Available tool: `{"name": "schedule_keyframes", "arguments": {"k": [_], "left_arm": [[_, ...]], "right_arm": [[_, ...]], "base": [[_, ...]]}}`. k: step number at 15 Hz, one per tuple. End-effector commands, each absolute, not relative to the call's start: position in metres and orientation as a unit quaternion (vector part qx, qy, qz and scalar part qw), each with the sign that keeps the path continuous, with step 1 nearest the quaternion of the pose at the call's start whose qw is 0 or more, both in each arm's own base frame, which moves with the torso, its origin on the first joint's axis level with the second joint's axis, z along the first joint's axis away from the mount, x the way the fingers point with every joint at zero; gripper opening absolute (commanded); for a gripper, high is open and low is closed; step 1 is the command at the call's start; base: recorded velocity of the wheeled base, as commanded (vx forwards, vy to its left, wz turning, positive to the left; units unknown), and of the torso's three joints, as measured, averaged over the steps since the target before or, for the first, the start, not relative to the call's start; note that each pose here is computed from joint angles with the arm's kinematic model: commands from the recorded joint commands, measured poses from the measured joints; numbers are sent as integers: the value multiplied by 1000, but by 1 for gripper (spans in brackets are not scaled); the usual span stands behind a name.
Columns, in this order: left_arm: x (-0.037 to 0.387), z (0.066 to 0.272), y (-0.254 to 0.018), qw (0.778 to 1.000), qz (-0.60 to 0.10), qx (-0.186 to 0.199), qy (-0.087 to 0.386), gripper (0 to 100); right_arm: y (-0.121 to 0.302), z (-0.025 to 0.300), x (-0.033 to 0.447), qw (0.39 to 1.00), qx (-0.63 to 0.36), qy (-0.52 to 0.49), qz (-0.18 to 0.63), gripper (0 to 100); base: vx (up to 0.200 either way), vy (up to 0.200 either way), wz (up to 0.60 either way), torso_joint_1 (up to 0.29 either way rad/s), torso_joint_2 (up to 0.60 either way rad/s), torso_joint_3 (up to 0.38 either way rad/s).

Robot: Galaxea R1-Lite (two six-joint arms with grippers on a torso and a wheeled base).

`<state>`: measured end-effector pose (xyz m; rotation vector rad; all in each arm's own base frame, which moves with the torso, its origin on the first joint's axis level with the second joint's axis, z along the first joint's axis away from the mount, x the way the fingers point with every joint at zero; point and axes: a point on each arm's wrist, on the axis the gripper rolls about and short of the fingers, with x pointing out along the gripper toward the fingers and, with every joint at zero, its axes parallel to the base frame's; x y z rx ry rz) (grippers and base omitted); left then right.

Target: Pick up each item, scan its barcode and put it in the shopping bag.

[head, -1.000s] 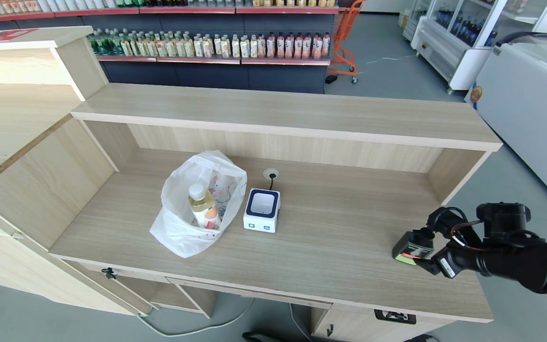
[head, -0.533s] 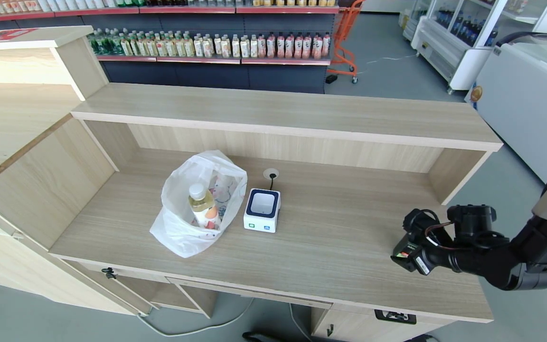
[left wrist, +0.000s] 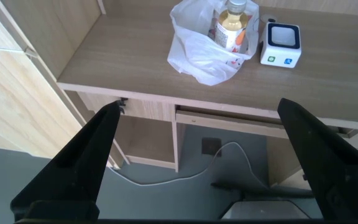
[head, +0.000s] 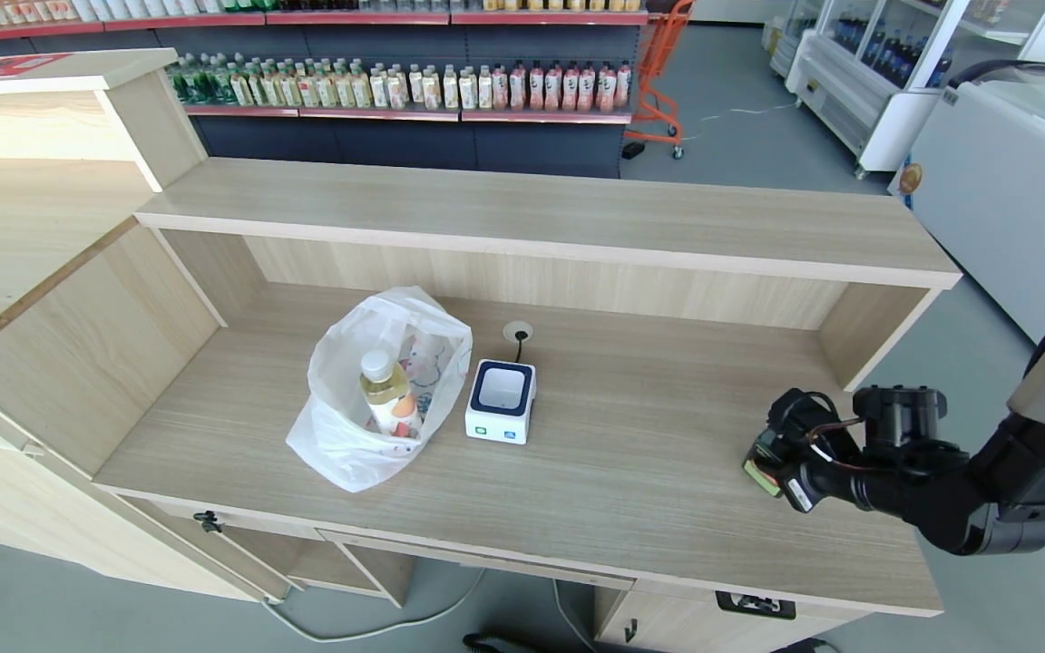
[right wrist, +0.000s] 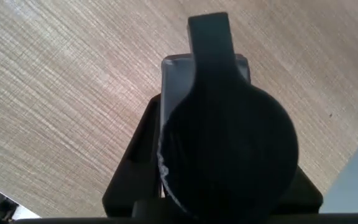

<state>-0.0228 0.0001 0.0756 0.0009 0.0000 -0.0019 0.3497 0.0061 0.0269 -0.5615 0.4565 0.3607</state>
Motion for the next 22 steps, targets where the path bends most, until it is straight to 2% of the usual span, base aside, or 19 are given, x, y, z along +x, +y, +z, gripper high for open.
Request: {"name": "schedule_keyframes", "arguments": {"k": [1, 2, 4, 6, 7, 9, 12, 15, 19, 22], "left_arm": [[-23, 75, 0, 1000, -1, 0, 0, 100], [-23, 75, 0, 1000, -1, 1, 0, 100], [-23, 75, 0, 1000, -1, 0, 0, 100], [-23, 75, 0, 1000, -1, 1, 0, 100], [-23, 75, 0, 1000, -1, 1, 0, 100], [-23, 76, 0, 1000, -1, 0, -1, 100], [-23, 75, 0, 1000, -1, 0, 0, 100], [-23, 75, 0, 1000, -1, 0, 0, 100], [-23, 75, 0, 1000, -1, 0, 0, 100], [-23, 76, 0, 1000, -1, 1, -1, 100]], "right_arm": [[4, 64, 327, 935, -264, 179, 157, 0], [-5, 85, 293, 937, -284, 151, 136, 0], [-28, 110, 273, 885, -445, 78, 114, 0], [-33, 119, 270, 804, -559, -31, 202, 0], [-28, 122, 266, 702, -629, -163, 291, 0], [2, 124, 255, 523, -678, -371, 359, 0], [36, 133, 235, 405, -687, -481, 364, 0], [60, 111, 205, 378, -633, -483, 473, 0], [59, 100, 182, 318, -633, -510, 487, 0], [63, 95, 180, 311, -624, -519, 494, 0]], "base": [[0, 0, 0, 0, 0, 0], [0, 0, 0, 0, 0, 0], [0, 0, 0, 0, 0, 0], [0, 0, 0, 0, 0, 0], [0, 0, 0, 0, 0, 0], [0, 0, 0, 0, 0, 0], [0, 0, 0, 0, 0, 0], [0, 0, 0, 0, 0, 0], [0, 0, 0, 0, 0, 0], [0, 0, 0, 0, 0, 0]]}}
